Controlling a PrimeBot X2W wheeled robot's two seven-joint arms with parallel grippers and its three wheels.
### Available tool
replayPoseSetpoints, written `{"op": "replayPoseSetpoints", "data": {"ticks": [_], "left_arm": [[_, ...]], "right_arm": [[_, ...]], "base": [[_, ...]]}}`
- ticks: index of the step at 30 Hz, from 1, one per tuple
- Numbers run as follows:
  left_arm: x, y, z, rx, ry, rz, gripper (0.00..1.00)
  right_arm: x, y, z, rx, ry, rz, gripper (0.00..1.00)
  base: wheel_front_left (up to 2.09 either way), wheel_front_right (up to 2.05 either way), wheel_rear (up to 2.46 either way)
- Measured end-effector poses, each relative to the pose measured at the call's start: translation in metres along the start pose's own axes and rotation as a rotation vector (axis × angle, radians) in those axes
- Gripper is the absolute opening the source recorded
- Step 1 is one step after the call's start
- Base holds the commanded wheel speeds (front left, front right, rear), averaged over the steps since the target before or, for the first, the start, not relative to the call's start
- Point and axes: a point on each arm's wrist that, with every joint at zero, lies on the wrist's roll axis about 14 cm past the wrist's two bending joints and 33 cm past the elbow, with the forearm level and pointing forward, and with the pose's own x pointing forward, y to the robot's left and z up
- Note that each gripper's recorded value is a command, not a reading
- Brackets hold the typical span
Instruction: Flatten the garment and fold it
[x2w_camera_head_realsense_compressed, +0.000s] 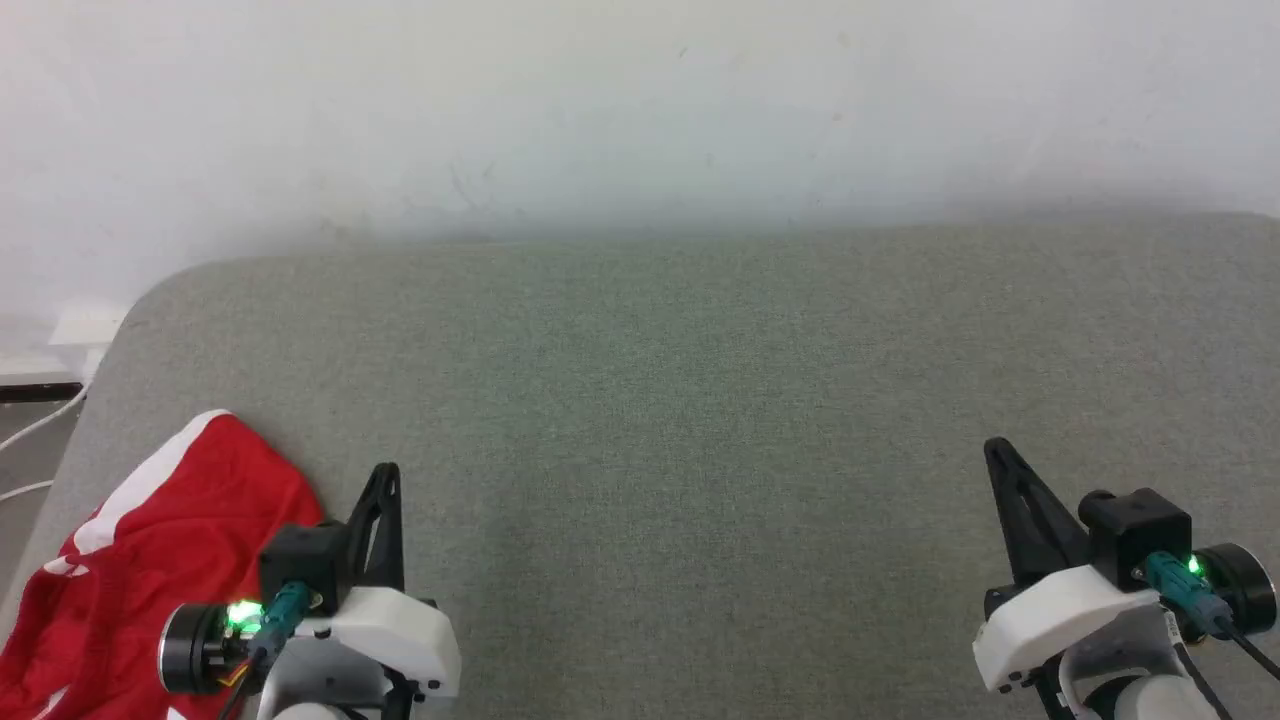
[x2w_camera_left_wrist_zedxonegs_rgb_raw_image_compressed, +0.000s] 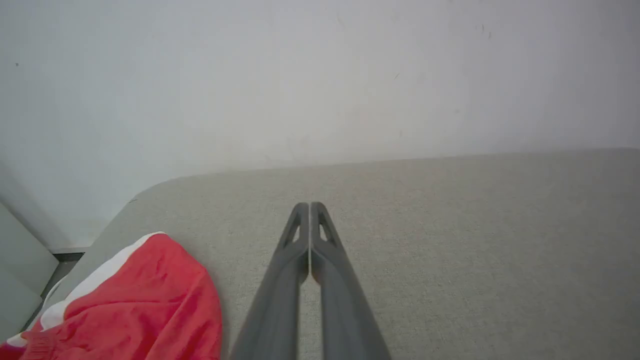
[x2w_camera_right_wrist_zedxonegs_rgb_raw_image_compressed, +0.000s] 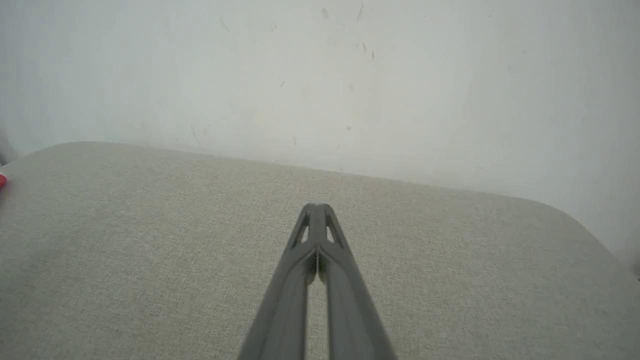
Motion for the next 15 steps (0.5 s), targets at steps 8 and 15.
{"op": "replayPoseSetpoints", "data": {"ticks": [8, 15], "left_arm": [[0.0000, 0.0000, 0.0000, 0.000, 0.000, 0.000, 0.00], [0.0000, 0.0000, 0.0000, 0.000, 0.000, 0.000, 0.00]], "right_arm": [[0.0000, 0.0000, 0.0000, 0.000, 0.000, 0.000, 0.00], [0.0000, 0.0000, 0.0000, 0.000, 0.000, 0.000, 0.00]], "base": [[0.00, 0.00, 0.00], [0.00, 0.00, 0.00]]}}
